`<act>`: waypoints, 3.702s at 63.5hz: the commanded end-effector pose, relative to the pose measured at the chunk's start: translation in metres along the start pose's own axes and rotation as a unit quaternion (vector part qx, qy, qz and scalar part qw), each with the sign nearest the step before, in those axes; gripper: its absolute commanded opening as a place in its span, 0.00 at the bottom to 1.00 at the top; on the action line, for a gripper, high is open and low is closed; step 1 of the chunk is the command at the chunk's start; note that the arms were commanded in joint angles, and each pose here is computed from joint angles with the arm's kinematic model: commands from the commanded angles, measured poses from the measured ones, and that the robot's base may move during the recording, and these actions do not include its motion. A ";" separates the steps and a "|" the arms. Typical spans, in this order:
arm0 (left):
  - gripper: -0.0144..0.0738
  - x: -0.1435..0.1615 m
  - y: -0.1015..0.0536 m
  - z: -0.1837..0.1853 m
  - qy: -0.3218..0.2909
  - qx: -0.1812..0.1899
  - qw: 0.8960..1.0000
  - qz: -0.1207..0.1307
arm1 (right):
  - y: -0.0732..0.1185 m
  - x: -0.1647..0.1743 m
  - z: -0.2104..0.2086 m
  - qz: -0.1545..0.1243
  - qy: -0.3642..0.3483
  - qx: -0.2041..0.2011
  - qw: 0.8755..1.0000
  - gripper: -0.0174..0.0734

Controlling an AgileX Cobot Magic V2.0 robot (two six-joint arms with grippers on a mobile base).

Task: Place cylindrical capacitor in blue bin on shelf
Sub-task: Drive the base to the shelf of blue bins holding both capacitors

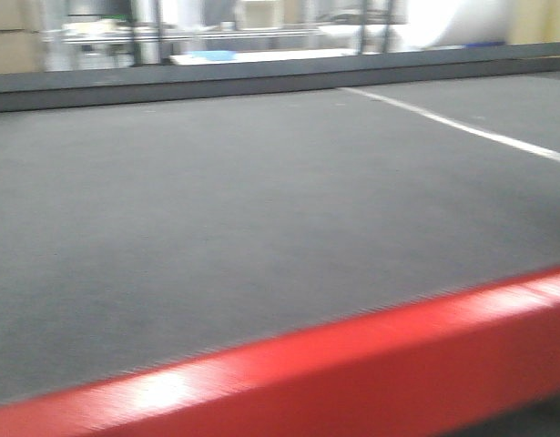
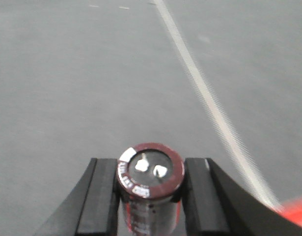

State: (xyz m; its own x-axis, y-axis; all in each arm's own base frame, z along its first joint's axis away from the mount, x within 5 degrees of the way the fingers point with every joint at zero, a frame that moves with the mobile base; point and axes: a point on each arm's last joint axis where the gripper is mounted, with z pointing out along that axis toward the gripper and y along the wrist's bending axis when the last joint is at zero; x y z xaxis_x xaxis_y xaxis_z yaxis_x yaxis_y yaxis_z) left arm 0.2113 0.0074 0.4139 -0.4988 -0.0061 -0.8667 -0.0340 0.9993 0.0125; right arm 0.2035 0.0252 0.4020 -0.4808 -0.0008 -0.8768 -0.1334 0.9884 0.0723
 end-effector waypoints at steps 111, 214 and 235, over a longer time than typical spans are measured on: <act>0.04 -0.004 -0.001 -0.004 -0.015 0.003 1.000 0.000 | 0.000 -0.005 -0.005 -0.005 -0.024 0.004 1.000 0.01; 0.04 -0.004 -0.001 -0.004 -0.015 0.003 1.000 0.000 | 0.000 -0.005 -0.005 -0.005 -0.024 0.004 1.000 0.01; 0.04 -0.004 -0.001 -0.004 -0.015 0.003 1.000 0.000 | 0.000 -0.007 -0.005 -0.005 -0.034 0.004 0.999 0.01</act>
State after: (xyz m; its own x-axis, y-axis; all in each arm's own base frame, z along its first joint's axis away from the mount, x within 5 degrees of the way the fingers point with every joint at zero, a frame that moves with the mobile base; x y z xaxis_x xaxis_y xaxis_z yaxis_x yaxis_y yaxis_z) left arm 0.2113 0.0073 0.4139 -0.4988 -0.0058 -0.8667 -0.0333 0.9994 0.0125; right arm 0.2027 0.0249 0.4040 -0.4661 -0.0002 -0.8847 -0.1329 0.9887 0.0698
